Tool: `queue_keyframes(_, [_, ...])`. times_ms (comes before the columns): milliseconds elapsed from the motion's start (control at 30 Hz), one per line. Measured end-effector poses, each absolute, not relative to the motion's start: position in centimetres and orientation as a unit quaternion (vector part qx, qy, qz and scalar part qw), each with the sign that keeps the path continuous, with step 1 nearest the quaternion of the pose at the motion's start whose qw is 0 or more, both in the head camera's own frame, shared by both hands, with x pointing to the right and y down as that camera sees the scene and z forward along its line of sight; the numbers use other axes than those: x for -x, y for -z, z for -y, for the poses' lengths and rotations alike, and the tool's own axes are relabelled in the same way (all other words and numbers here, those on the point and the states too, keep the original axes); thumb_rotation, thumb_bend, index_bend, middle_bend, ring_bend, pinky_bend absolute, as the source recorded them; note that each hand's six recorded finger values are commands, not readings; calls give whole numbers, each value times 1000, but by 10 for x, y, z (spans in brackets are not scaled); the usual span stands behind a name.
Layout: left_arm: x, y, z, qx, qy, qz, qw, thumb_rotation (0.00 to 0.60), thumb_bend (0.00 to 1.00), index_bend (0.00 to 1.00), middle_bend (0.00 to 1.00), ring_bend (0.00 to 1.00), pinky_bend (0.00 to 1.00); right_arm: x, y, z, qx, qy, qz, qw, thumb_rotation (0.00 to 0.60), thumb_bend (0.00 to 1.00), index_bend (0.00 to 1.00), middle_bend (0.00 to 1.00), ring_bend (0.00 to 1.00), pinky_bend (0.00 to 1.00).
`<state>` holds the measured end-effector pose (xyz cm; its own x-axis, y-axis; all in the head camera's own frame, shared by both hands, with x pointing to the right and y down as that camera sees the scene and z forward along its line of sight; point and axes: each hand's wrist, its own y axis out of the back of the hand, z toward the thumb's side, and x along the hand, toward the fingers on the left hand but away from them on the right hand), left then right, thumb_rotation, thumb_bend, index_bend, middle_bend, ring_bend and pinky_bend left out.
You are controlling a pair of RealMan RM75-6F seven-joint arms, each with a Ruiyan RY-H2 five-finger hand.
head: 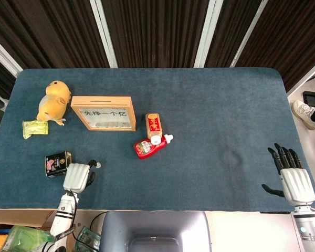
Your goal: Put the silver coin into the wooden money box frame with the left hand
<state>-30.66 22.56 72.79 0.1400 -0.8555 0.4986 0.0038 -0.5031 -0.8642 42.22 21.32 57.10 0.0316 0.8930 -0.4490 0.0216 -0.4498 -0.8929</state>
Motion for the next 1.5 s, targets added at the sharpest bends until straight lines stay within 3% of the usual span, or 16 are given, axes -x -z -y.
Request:
queue_keyframes(533, [304,-743,-221,640,591,-317,376,600,390,412,1000,1000,1000,-426,-568,-212,612,-590,378,366,600,156,0,0,0,0])
queue_keyframes(1500, [295,-749,-216,638,594,-299,388,600,379,456,1000,1000,1000,-425,-570,-213,613,-596,370,363,600,156,0,0,0,0])
